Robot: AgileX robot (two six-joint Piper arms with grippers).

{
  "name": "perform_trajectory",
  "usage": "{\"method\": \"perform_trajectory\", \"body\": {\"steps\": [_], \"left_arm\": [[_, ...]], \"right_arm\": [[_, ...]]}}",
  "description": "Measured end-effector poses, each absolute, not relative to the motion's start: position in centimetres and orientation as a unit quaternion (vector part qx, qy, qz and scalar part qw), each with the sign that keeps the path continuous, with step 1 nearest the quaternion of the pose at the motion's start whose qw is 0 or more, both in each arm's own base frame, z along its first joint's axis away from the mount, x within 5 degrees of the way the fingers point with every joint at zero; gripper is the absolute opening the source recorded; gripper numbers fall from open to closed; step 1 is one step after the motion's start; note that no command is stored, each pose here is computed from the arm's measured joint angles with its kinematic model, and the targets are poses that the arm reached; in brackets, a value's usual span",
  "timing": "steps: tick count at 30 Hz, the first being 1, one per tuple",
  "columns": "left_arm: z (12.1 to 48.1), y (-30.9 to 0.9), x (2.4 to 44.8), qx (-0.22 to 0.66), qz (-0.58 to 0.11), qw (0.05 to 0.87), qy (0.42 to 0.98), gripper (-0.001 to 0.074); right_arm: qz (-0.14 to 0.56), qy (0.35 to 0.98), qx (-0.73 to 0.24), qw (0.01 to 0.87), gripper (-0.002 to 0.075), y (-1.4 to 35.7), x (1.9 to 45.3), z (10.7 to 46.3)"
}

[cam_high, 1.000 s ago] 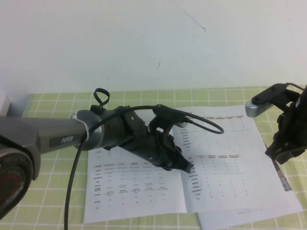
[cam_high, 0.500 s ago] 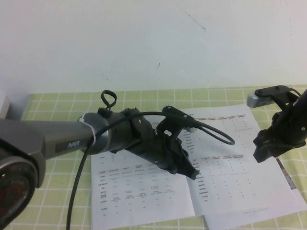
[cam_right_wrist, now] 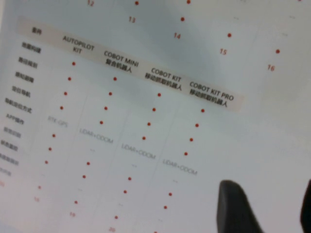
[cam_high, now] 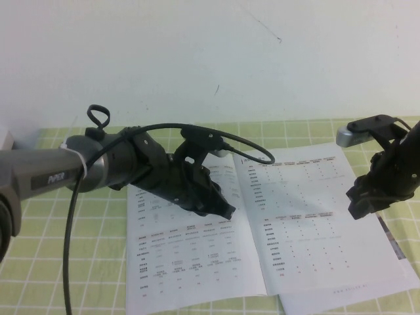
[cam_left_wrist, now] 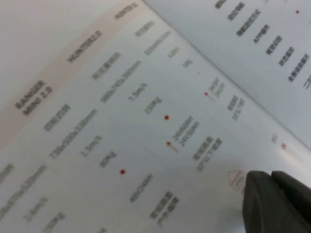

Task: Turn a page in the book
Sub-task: Open the closed book

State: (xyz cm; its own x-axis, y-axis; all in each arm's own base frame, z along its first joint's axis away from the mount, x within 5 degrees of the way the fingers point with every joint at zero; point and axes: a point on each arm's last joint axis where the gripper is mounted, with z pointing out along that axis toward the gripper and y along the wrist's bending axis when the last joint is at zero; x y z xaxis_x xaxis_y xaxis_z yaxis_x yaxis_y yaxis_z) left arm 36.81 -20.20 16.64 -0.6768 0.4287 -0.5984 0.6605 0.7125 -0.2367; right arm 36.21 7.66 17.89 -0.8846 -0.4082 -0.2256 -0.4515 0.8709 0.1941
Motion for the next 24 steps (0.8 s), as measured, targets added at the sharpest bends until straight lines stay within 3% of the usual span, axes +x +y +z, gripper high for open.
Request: {"method": "perform_trajectory", "body": {"steps": [9, 24], "left_arm": [[17.0, -23.1, 35.5, 0.335, -0.258, 0.27, 0.865, -0.0004], [13.4, -23.3, 35.9, 0.317, -0.26, 0.237, 0.881, -0.0004]], "right_arm": [[0.13, 0.964, -0.215, 0.085, 0.0346, 7.8, 36.5, 17.0], [0.126, 0.964, -0.213, 0.096, 0.0353, 7.8, 36.7, 16.9]]}}
